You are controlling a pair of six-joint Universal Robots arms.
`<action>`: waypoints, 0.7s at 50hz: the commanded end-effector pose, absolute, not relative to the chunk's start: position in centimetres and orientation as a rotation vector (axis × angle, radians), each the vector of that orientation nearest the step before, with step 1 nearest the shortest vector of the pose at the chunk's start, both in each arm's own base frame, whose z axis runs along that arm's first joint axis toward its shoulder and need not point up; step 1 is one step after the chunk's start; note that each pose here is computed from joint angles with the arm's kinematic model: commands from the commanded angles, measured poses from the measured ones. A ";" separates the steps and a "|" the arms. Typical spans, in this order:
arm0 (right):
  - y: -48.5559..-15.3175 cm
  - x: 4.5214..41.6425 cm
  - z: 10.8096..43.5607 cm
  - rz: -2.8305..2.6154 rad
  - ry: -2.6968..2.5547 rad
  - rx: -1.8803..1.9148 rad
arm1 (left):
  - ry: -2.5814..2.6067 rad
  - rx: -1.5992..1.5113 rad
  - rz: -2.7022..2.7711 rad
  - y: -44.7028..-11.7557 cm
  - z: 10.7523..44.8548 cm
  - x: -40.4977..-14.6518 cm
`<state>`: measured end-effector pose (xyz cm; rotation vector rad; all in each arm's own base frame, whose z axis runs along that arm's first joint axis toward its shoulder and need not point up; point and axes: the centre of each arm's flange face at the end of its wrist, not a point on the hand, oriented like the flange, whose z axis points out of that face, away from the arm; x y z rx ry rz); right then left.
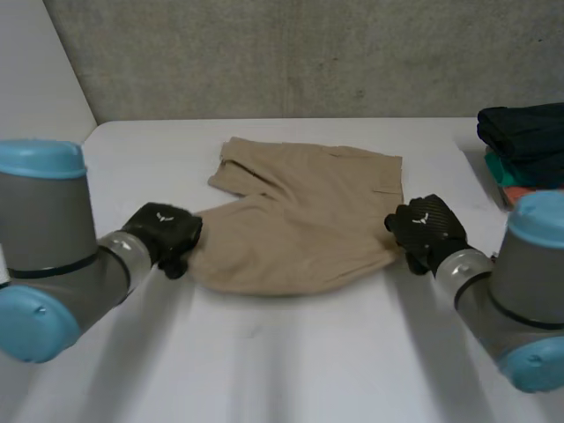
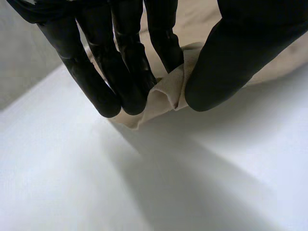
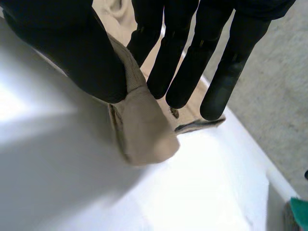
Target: Fold the laundry.
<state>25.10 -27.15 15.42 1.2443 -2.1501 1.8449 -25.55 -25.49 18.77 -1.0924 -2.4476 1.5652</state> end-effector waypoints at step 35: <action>-21.6 22.5 16.5 1.451 -2.281 1.556 | -2.194 -1.308 1.595 -32.3 17.2 -27.5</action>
